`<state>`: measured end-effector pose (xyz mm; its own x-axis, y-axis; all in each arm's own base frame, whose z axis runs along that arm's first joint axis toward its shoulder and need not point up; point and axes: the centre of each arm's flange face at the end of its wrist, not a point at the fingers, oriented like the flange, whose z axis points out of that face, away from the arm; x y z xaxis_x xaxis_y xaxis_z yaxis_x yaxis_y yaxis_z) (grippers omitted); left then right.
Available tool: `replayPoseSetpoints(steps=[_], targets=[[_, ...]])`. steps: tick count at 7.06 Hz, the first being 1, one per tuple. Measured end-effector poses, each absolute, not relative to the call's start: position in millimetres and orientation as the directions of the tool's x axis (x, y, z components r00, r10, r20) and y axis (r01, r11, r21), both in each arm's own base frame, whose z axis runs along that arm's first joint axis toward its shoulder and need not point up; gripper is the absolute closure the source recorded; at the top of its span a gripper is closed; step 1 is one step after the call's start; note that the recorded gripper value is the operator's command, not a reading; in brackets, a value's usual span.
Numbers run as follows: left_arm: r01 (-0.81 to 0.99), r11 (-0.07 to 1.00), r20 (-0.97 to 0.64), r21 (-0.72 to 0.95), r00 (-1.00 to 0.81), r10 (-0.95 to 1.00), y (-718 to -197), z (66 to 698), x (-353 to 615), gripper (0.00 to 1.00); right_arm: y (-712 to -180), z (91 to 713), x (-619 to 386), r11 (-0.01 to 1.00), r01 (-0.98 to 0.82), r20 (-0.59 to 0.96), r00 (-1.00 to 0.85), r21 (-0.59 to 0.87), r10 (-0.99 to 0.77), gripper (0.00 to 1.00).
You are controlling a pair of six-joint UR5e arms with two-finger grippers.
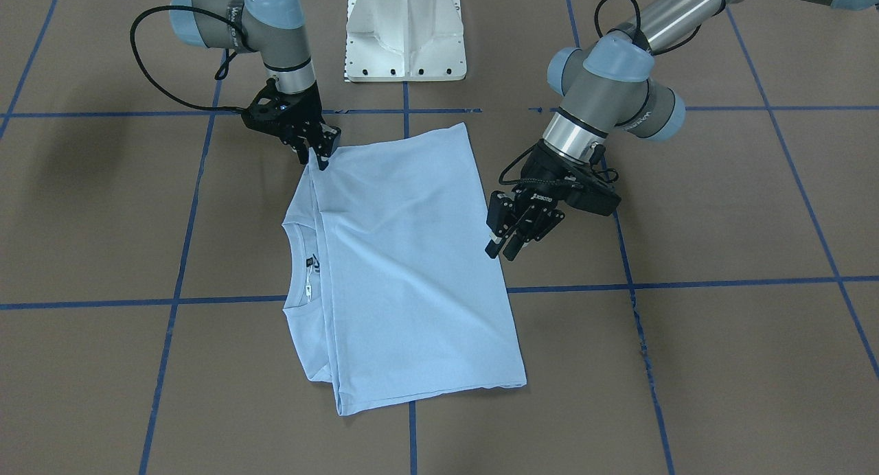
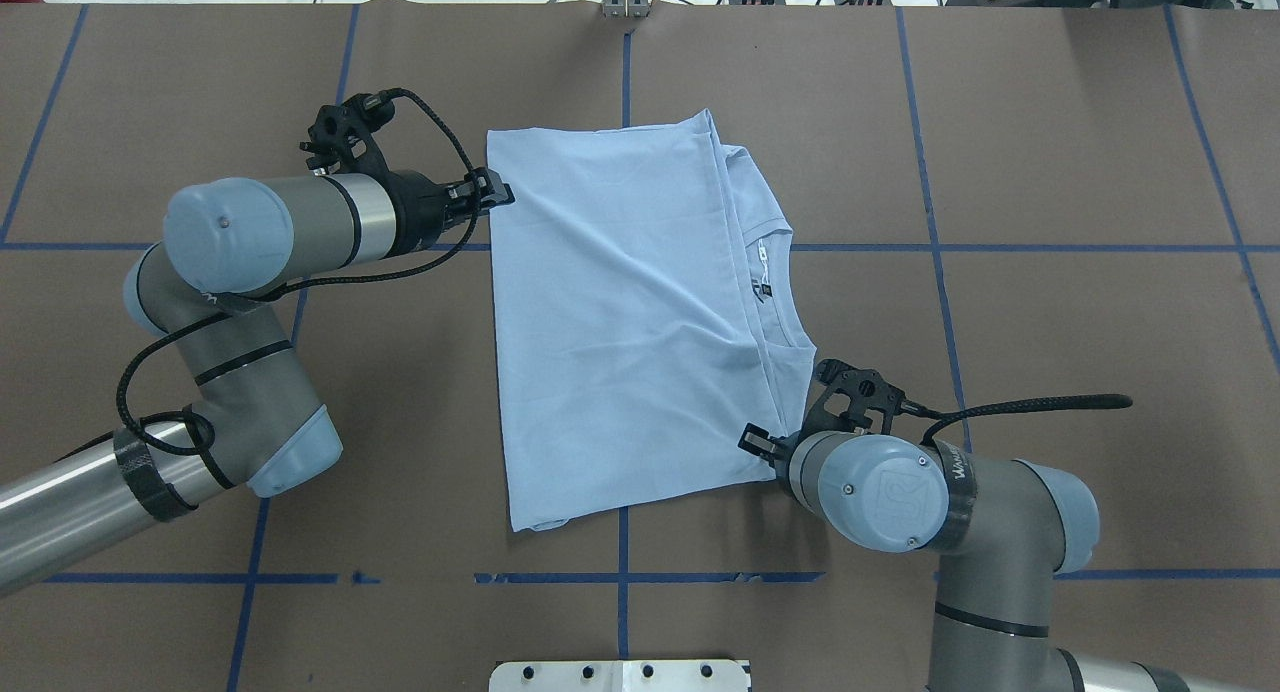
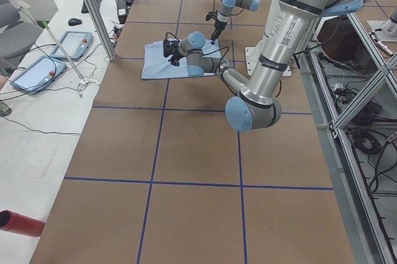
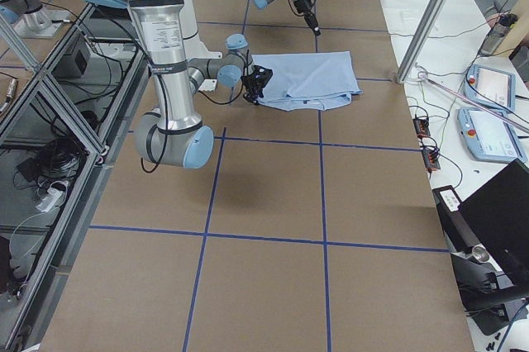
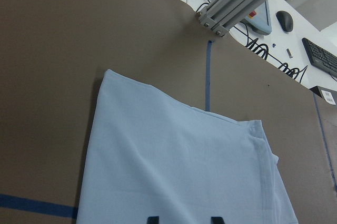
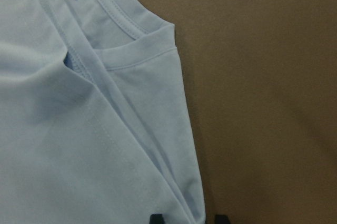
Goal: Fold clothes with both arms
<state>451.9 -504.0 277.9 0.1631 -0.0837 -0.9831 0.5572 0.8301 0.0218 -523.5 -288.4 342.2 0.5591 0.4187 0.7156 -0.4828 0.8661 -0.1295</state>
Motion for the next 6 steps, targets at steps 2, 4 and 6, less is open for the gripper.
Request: replayPoseSetpoints(steps=[2,4,6], targets=[[0.557,0.83,-0.983,0.021,0.162,-0.084,-504,278,452,0.57,-277,344,-519,0.872,-0.476,0.721,0.563,-0.119,0.405,1.0],[0.559,0.829,-0.984,0.011,0.155,-0.092,-503,277,452,0.57,-271,333,-516,0.873,-0.475,0.739,0.547,-0.113,0.393,1.0],[0.561,0.828,-0.985,-0.019,0.134,-0.113,-499,274,448,0.56,-267,317,-503,0.874,-0.47,0.761,0.522,-0.121,0.386,1.0]])
